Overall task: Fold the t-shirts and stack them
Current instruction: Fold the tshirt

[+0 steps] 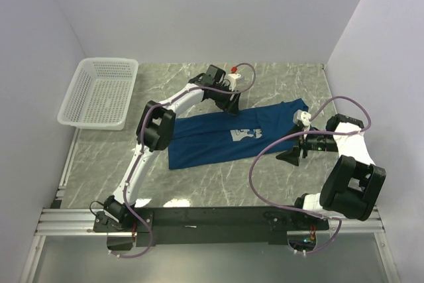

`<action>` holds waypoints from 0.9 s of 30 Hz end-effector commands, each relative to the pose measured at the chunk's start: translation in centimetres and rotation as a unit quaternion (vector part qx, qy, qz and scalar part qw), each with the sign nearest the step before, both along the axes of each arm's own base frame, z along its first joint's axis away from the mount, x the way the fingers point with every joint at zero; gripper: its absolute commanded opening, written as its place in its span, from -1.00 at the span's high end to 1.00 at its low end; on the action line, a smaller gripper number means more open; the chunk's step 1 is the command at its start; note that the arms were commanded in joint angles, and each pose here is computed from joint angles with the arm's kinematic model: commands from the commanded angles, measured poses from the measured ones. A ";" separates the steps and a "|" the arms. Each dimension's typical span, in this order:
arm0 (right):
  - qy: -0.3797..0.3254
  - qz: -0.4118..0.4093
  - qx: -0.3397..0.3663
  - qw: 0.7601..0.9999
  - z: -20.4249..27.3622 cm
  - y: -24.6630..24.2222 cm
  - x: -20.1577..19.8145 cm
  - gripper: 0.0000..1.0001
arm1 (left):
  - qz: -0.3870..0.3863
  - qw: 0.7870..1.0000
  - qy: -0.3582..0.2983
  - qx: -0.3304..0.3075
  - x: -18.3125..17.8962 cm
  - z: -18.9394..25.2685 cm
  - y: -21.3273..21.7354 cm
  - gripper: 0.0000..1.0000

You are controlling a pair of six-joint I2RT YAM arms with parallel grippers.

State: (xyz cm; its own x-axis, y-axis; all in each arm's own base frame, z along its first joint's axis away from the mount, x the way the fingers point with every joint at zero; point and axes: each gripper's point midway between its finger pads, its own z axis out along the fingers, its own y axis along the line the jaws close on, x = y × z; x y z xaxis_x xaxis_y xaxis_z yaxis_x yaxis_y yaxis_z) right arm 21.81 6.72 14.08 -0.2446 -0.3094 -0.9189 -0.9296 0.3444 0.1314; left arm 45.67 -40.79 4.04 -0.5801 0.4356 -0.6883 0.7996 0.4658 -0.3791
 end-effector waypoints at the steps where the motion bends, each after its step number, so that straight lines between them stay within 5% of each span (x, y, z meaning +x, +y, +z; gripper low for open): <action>1: 0.012 -0.001 0.029 1.000 1.9 0.7 -0.7 -0.79 | -0.027 0.999 0.039 -0.004 -2.2 -1.4 -0.9 -0.17; 9: 0.018 -0.002 0.025 1.000 1.7 0.6 -0.9 -0.76 | 0.044 0.998 0.030 0.014 0.3 -1.5 -0.5 0.58; 10: 0.018 -0.003 0.024 1.000 1.8 0.5 -0.9 -0.76 | 0.060 0.998 0.023 0.008 1.3 -1.1 0.1 0.89; 11: 0.020 -0.003 0.024 0.999 1.7 0.5 -0.9 -0.76 | 0.071 0.997 0.023 0.003 1.9 -0.8 0.5 0.99; 19: 0.030 -0.009 0.024 0.999 1.6 0.3 -0.7 -0.72 | 0.270 0.957 0.092 -0.053 8.2 0.4 10.3 0.99; 27: 0.039 -0.023 -0.001 0.999 0.9 -0.2 0.4 -0.71 | 0.360 0.924 0.124 -0.038 7.5 -0.9 17.7 0.92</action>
